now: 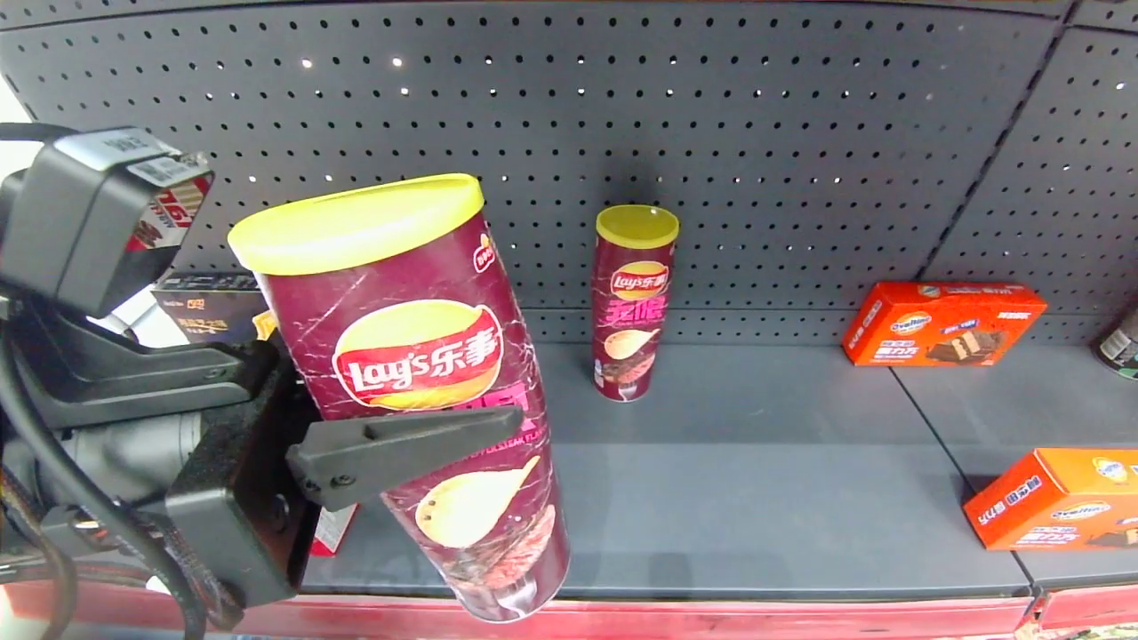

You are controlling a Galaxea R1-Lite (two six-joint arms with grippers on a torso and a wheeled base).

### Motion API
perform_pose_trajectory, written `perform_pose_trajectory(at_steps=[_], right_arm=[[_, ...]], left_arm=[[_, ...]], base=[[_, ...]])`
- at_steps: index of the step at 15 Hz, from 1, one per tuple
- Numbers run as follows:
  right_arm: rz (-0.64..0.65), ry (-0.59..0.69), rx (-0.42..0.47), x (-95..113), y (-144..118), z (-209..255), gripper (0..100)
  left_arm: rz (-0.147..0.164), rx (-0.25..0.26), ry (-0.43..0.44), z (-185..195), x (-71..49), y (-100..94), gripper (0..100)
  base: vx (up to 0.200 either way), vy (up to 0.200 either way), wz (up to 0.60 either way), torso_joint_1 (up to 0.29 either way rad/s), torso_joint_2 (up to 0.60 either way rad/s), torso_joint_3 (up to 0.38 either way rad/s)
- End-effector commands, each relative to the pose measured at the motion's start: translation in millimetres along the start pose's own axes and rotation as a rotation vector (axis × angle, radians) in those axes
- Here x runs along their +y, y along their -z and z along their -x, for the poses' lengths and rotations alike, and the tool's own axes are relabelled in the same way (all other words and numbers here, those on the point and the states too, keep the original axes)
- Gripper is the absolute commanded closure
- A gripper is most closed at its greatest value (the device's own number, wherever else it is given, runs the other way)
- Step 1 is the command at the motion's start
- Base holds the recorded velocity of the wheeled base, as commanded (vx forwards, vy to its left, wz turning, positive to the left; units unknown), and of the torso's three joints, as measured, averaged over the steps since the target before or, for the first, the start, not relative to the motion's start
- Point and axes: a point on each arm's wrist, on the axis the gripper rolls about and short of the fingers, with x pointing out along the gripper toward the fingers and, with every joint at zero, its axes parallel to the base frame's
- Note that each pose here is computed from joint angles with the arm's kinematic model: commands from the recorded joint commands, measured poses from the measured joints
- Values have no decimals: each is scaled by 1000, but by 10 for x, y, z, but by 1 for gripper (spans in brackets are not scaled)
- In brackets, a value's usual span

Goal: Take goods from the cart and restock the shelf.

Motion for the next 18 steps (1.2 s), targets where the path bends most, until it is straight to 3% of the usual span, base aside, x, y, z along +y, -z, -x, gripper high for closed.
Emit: perform_pose_trajectory(at_steps=[1,6,7,8,9,11,18], right_arm=[[1,0,-1,0,0,0,0],[7,-25,-18,3,-72,12,0],[-6,-112,-35,13,-668,2,0],[-50,-166,68,32,-1021,-261,0],[-58,-230,52,56,-1336,-431,0],[-10,-370,122,126,-1393,-694,0],[-4,-433,199,281,-1564,-1454,0]], left_arm=[[-4,-1,-1,1,4,-5,100],[-12,-12,-9,27,-19,-32,100],[-18,-22,-27,32,-18,-68,100],[-23,-32,-28,30,-17,-100,100],[-27,-34,-34,20,0,-115,100],[-25,-35,-37,20,8,-116,100],[-27,-37,-66,54,56,-125,100]], base=[[0,0,0,0,0,0],[0,0,0,0,0,0],[0,0,0,0,0,0],[0,0,0,0,0,0],[0,0,0,0,0,0],[0,0,0,0,0,0],[0,0,0,0,0,0]])
